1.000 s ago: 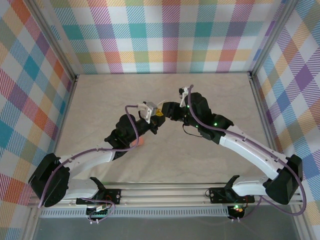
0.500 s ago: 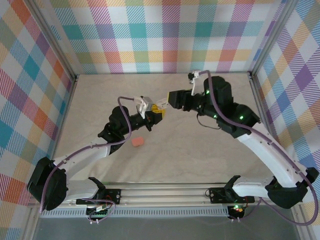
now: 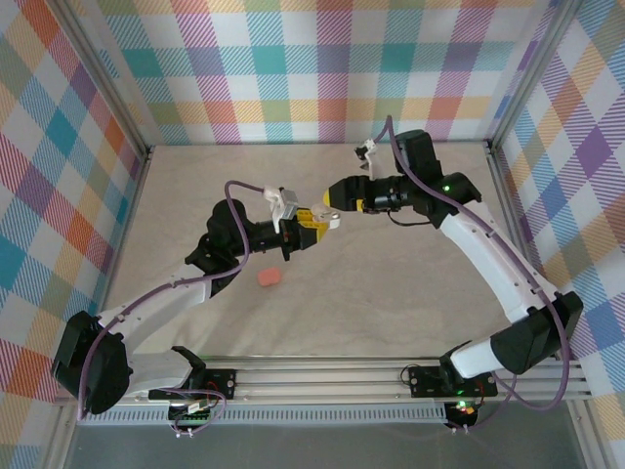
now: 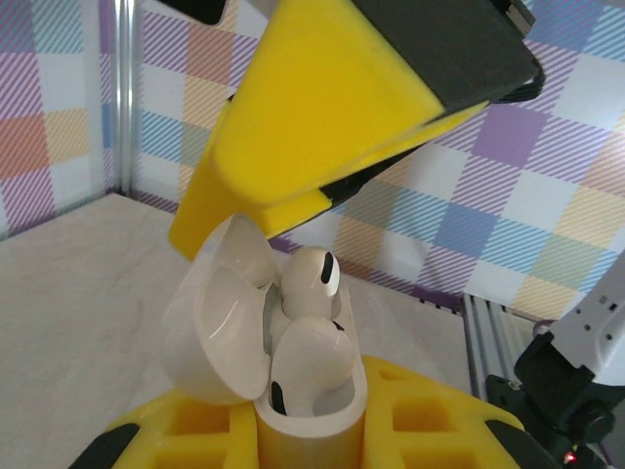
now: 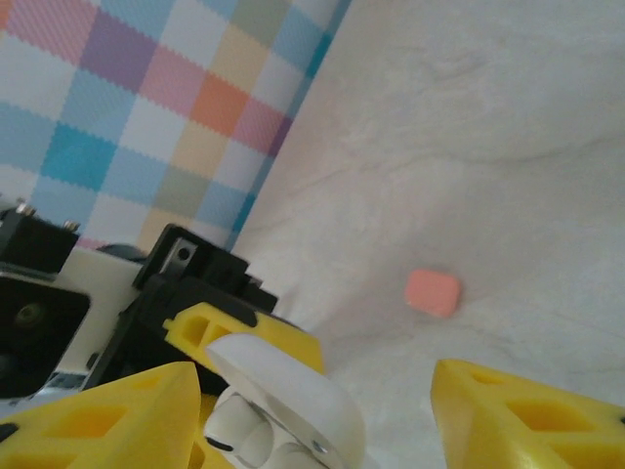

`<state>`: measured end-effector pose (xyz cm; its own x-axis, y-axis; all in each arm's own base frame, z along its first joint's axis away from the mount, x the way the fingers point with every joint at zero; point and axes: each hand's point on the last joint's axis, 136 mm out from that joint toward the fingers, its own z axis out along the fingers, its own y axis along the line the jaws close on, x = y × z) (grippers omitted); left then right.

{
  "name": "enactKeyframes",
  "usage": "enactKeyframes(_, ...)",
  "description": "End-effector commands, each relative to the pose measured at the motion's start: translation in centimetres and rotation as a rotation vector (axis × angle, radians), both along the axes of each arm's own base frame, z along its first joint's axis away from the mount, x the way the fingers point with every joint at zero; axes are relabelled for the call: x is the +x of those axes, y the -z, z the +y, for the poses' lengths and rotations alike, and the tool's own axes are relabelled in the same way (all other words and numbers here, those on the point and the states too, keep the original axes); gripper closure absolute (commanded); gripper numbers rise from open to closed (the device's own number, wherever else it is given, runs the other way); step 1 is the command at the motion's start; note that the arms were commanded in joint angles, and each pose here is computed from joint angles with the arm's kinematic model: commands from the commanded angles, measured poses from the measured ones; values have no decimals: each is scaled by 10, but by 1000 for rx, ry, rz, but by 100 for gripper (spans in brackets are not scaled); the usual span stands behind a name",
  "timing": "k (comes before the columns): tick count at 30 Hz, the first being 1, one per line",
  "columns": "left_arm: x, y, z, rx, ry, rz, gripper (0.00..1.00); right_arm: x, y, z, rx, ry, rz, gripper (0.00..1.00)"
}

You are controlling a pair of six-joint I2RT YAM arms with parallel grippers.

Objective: Insert the wireless bluetooth earbuds into the charging case

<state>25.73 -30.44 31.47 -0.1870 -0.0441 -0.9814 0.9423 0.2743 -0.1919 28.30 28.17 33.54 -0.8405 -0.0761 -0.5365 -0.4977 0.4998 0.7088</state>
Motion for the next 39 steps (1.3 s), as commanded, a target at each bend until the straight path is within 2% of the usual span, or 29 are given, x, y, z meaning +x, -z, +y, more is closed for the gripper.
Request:
enactKeyframes(1, -5, -18, -2, -34, 49, -28, 100, -14, -8, 9, 72, -119, 15, 35)
enactKeyframes(6, 0, -16, -4, -28, 48, -16, 100, -23, -9, 20, 138, -214, 76, 38)
enactKeyframes(10, 5, -13, -5, -23, 34, -1, 100, -32, -22, 22, 188, -266, 44, 39)
enactKeyframes(27, 14, 5, -2, -17, -2, 101, 100, -55, -69, -12, 181, -191, -366, 36)
enactKeyframes(34, 12, -1, -1, -45, 14, 131, 100, -44, -40, -25, 76, -99, -391, 35)
enactKeyframes(39, 6, -9, 0, -71, 45, 163, 100, -43, -17, -25, 118, -77, -364, 36)
